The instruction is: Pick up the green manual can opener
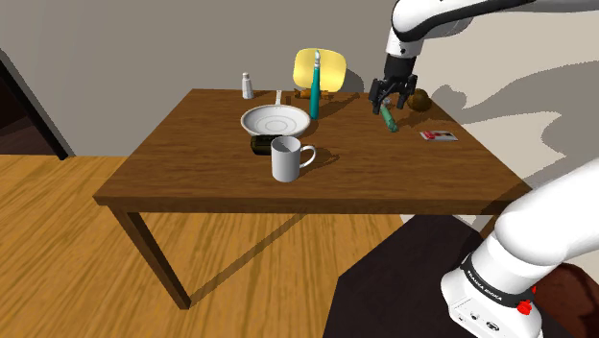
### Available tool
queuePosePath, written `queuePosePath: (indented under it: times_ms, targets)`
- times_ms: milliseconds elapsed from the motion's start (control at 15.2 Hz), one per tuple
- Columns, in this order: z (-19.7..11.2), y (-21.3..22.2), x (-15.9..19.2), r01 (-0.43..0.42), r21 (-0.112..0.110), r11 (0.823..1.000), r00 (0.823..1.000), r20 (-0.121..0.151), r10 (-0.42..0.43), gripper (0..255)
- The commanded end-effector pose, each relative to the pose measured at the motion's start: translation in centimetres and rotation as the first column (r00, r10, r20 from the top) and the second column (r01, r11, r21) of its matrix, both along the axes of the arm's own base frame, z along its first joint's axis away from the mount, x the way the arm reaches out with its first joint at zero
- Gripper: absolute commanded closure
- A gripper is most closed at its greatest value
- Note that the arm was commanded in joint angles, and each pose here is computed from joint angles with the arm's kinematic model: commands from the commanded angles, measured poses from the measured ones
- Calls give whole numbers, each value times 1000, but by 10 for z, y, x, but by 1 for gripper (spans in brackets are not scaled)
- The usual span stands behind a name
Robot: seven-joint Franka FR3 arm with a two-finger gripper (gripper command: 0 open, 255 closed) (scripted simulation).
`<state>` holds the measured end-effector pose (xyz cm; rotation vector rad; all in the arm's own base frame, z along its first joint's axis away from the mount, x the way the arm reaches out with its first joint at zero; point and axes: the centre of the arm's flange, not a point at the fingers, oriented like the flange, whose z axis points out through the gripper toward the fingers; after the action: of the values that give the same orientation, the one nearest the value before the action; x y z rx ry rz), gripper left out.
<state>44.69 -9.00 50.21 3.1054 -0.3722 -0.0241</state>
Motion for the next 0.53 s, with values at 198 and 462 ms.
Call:
queuePosePath:
  times_ms: [198,462]
  targets:
    - [-23,-46,38,107,-15,994,994,29,-107,0]
    - [-38,-86,64,191,-24,981,980,53,-189,0]
